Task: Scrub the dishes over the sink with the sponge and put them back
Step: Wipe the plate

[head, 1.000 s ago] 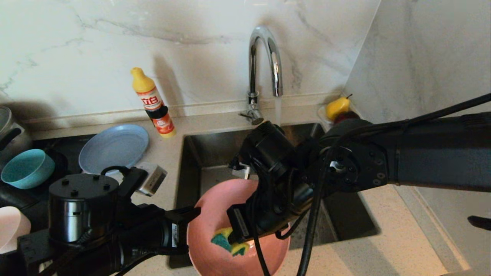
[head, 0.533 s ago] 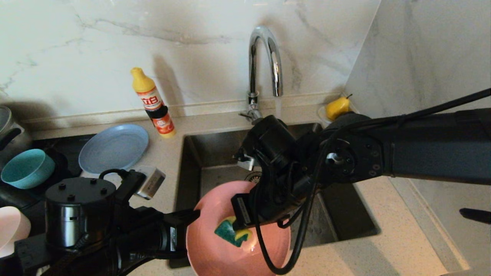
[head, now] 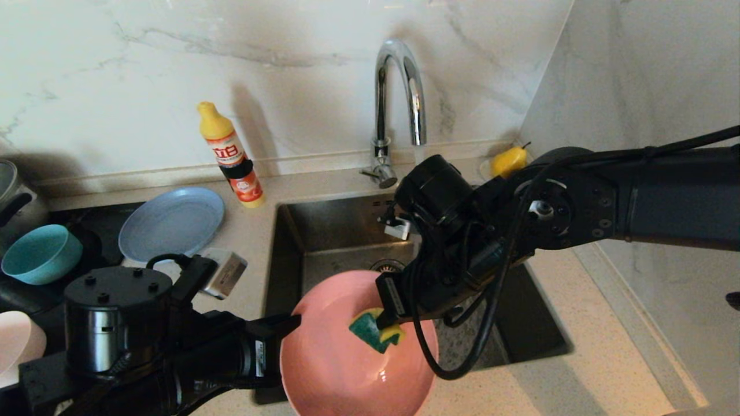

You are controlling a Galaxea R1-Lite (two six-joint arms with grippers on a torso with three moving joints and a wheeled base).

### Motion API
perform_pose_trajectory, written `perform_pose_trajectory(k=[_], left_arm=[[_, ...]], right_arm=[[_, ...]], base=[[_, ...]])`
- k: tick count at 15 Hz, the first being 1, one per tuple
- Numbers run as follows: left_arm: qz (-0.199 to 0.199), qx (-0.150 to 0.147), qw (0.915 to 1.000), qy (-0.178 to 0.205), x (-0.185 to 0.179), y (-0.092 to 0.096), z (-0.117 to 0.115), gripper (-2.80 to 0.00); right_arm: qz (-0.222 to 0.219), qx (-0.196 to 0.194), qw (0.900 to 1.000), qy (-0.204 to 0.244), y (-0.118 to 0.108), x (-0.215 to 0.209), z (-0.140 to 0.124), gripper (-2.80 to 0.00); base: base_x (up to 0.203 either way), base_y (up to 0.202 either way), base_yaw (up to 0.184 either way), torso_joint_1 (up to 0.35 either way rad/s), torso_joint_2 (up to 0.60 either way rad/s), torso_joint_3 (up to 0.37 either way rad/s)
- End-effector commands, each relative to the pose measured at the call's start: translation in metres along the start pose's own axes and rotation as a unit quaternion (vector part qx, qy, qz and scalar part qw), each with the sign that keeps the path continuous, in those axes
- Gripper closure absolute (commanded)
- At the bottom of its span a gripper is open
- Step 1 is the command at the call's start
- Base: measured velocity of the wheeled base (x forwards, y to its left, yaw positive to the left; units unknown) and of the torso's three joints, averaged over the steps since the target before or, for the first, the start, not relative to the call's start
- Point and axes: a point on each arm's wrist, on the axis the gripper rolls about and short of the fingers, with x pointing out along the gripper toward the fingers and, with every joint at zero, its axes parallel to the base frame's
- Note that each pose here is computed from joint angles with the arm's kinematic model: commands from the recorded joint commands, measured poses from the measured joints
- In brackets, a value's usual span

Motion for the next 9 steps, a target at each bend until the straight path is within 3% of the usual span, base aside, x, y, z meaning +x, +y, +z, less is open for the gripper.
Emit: perform_pose_trajectory(k=[1, 5, 9], left_arm=[[-0.001, -0.002, 0.9999, -0.011, -0.001, -0.001, 0.004, 0.0], [-0.002, -0.006, 0.9998, -0.019, -0.002, -0.001, 0.008, 0.0], [-0.001, -0.007, 0.9998, -0.017, -0.002, -0.001, 0.007, 0.0]], right_arm=[[-0.002, 0.002, 1.0, 0.005, 0.001, -0.013, -0.006, 0.0], [-0.021, 0.011, 0.999, 0.045, -0.008, -0.006, -0.021, 0.0], [-0.014, -0.009, 0.997, 0.069, 0.007, 0.016, -0.028, 0.0]], base=[[0.0, 0.0, 0.0, 0.0, 0.0, 0.0], [0.0, 0.0, 0.0, 0.0, 0.0, 0.0], [0.0, 0.0, 0.0, 0.0, 0.0, 0.0]])
